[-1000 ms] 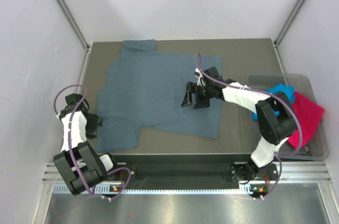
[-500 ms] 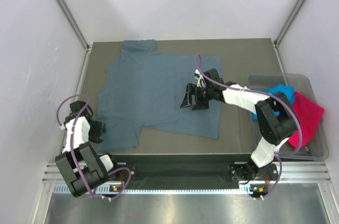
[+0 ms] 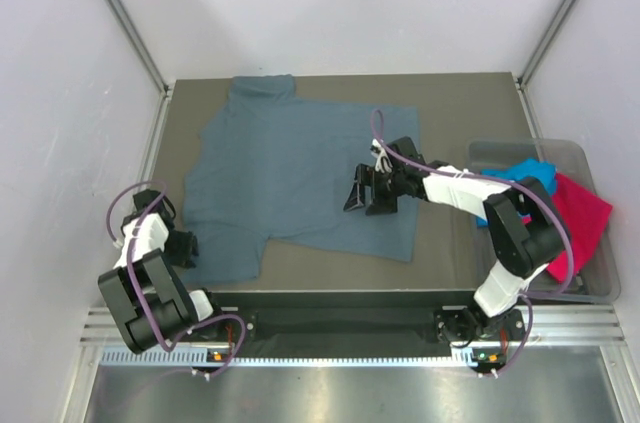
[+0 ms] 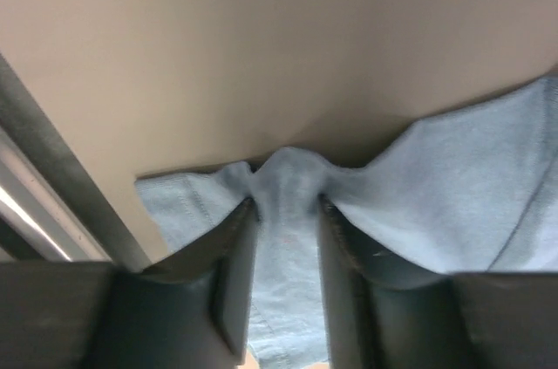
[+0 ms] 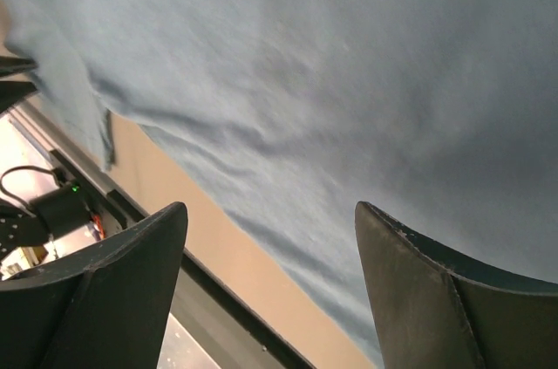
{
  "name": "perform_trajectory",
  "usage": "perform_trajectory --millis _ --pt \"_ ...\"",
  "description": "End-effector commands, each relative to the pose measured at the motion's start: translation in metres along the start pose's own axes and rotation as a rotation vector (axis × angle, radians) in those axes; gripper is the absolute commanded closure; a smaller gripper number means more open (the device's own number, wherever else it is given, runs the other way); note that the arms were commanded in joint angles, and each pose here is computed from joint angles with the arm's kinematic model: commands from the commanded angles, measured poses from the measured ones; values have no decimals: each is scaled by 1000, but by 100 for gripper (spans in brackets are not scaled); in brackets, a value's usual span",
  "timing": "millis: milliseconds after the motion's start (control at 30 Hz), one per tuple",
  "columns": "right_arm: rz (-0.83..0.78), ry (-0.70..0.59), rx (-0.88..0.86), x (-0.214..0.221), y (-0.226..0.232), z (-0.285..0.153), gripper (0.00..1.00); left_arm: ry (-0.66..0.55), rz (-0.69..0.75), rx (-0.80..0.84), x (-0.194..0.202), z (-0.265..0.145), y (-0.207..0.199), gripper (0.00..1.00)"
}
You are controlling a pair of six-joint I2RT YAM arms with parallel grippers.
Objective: Fold and stack the t-shirts
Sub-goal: Fold the tshirt
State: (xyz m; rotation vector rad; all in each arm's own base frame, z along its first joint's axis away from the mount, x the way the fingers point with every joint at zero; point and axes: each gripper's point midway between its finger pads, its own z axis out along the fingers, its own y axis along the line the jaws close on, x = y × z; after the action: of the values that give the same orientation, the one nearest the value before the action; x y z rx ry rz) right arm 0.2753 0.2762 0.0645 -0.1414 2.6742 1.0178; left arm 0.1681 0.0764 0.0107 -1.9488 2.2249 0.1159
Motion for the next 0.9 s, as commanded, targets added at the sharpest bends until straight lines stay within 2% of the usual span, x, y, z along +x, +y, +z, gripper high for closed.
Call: perform_trajectory --millis 0,33,67,133,300,467,567,733,867 --pt "0 -42 3 2 2 -11 22 -10 -32 7 -1 21 -3 65" --pt "16 -36 22 7 -3 -11 22 -13 -31 3 -2 21 -2 69" --pt "40 -36 64 13 -13 -12 22 -12 -26 17 -2 20 -5 77" --pt "73 -29 129 21 -30 -15 23 -19 -21 29 -3 16 -6 85" --pt "129 -59 294 34 -64 -44 27 -18 -17 84 -2 1 -11 100" --pt "165 -94 400 47 -89 -70 31 10 25 137 3 -15 -17 100" --pt "269 -132 415 57 -108 -78 44 -12 78 202 8 -26 -27 100" --pt "302 -96 463 84 -122 -85 43 -53 175 295 17 -41 -46 100" --pt "373 -84 439 104 -120 -87 40 -107 214 276 13 -48 -43 100"
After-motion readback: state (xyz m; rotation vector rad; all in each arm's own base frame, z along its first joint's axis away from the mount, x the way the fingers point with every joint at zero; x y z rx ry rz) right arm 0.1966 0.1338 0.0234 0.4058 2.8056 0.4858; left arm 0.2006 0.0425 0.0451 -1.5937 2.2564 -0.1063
